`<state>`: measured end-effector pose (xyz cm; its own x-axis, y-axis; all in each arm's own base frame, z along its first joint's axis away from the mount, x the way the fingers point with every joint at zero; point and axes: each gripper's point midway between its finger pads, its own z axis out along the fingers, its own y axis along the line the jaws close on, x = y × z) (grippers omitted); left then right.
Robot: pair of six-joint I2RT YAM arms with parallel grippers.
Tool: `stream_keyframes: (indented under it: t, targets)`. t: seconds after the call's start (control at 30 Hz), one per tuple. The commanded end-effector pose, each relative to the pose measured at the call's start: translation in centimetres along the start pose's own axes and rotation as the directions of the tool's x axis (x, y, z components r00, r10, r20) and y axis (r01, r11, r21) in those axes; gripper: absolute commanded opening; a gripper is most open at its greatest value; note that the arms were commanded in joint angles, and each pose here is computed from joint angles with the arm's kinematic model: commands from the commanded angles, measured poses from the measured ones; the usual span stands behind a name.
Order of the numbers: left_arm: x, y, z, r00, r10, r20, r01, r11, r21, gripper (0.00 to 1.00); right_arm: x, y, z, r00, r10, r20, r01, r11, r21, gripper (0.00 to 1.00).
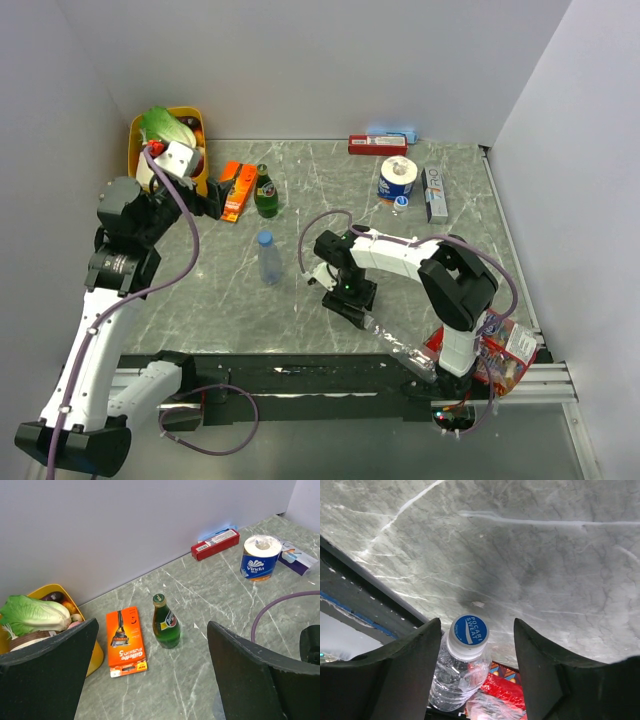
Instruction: Screw on the bottle caps
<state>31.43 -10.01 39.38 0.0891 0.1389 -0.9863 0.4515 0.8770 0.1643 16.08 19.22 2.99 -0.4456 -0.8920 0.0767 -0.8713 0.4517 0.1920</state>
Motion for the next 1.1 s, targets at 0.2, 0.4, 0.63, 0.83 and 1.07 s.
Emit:
stream_keyframes:
  t: [0.2, 0.4, 0.63, 0.83, 1.07]
  targets:
    - [-1.0, 0.3, 0.4, 0.999, 0.007, 0.05, -0.007, 1.0, -0.001, 0.96, -0.3, -0.4, 0.1, 1.0, 0.014, -0.008, -0.014, 0.999, 0.032, 0.57]
    - [-1.1, 0.2, 0.6, 0.998, 0.001, 0.056, -0.001, 1.0, 0.008, 0.96, -0.4, -0.6, -0.6, 1.0, 0.008, 0.02, -0.009, 0.998, 0.055, 0.35]
    - [-1.5, 0.2, 1.0, 0.998, 0.007, 0.069, -0.008, 1.0, 0.019, 0.96, -2.2, -0.9, -3.4, 0.993, -0.033, 0.117, 0.022, 0.996, 0.092, 0.18]
    - [-1.6, -0.2, 1.4, 0.997, -0.01, 0.077, 0.007, 0.999, 0.049, 0.96, -1.1, -0.6, -3.3, 0.994, -0.015, 0.106, 0.005, 0.995, 0.095, 0.71]
    - [-1.1, -0.4, 1.2, 0.997, -0.017, 0.069, 0.014, 0.999, 0.05, 0.96, 1.5, -1.0, -2.2, 0.997, 0.046, 0.056, -0.053, 0.991, 0.12, 0.73]
